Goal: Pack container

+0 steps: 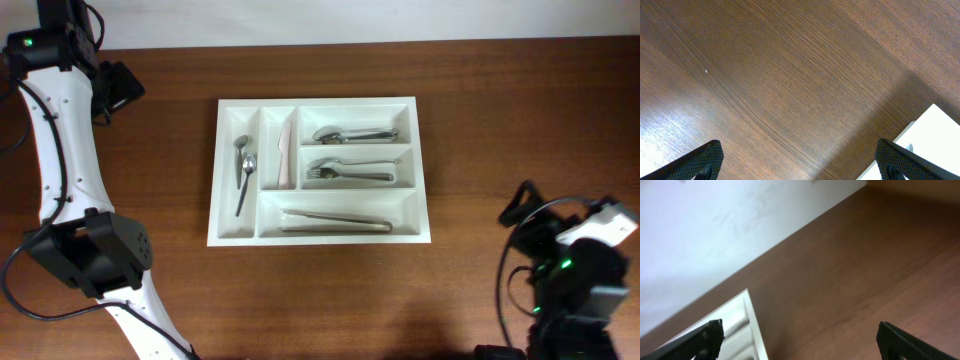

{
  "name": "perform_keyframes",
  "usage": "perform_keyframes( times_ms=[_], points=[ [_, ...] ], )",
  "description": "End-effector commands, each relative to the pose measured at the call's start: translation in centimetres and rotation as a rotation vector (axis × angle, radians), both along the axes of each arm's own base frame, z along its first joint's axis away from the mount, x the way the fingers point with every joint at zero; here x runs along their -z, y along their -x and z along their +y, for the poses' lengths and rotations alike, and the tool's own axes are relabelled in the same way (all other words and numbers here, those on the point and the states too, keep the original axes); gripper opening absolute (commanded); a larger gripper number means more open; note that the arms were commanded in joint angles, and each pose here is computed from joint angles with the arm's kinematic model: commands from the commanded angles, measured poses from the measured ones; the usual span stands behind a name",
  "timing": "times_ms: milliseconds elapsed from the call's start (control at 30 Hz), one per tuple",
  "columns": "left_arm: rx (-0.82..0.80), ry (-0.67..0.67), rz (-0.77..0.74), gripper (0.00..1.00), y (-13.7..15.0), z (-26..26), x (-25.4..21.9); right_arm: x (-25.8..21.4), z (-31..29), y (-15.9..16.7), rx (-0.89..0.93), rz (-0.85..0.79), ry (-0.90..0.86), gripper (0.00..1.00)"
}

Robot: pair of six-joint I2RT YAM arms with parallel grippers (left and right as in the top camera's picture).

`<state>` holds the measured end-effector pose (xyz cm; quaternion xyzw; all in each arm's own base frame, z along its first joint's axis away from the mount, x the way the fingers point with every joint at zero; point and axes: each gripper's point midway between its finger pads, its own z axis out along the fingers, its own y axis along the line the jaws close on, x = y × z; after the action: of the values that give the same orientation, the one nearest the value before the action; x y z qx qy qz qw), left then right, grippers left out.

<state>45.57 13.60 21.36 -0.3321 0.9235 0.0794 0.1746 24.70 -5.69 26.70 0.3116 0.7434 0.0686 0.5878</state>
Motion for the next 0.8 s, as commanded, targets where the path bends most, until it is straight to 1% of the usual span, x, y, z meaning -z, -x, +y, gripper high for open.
perform_keyframes(
  times_ms=[0, 133, 233, 400, 567, 767],
  points=[
    [-0.008, -0.011, -0.025, 0.99, -0.1, 0.2, -0.9, 2.8, 1.4, -0.2, -0.081, 0.004, 0.079, 0.99],
    [-0.008, -0.011, -0.025, 0.99, -0.1, 0.2, -0.9, 5.5, 3.9, -0.8, -0.238, 0.015, 0.212, 0.99],
    [-0.008, -0.011, -0.026, 0.99, -0.1, 0.2, -0.9, 7.6, 5.2, -0.4, -0.304, 0.039, 0.245, 0.99],
    [-0.008, -0.011, -0.026, 0.99, -0.1, 0.2, -0.9, 10.1, 5.9, 0.4, -0.335, 0.035, 0.243, 0.99],
    [-0.008, -0.011, -0.025, 0.99, -0.1, 0.2, -0.9, 11.3, 6.1, 1.0, -0.344, 0.004, 0.242, 0.99],
    [-0.008, -0.011, -0.026, 0.99, -0.1, 0.2, -0.9, 12.9, 6.0, 1.4, -0.347, 0.027, 0.240, 0.99]
  ],
)
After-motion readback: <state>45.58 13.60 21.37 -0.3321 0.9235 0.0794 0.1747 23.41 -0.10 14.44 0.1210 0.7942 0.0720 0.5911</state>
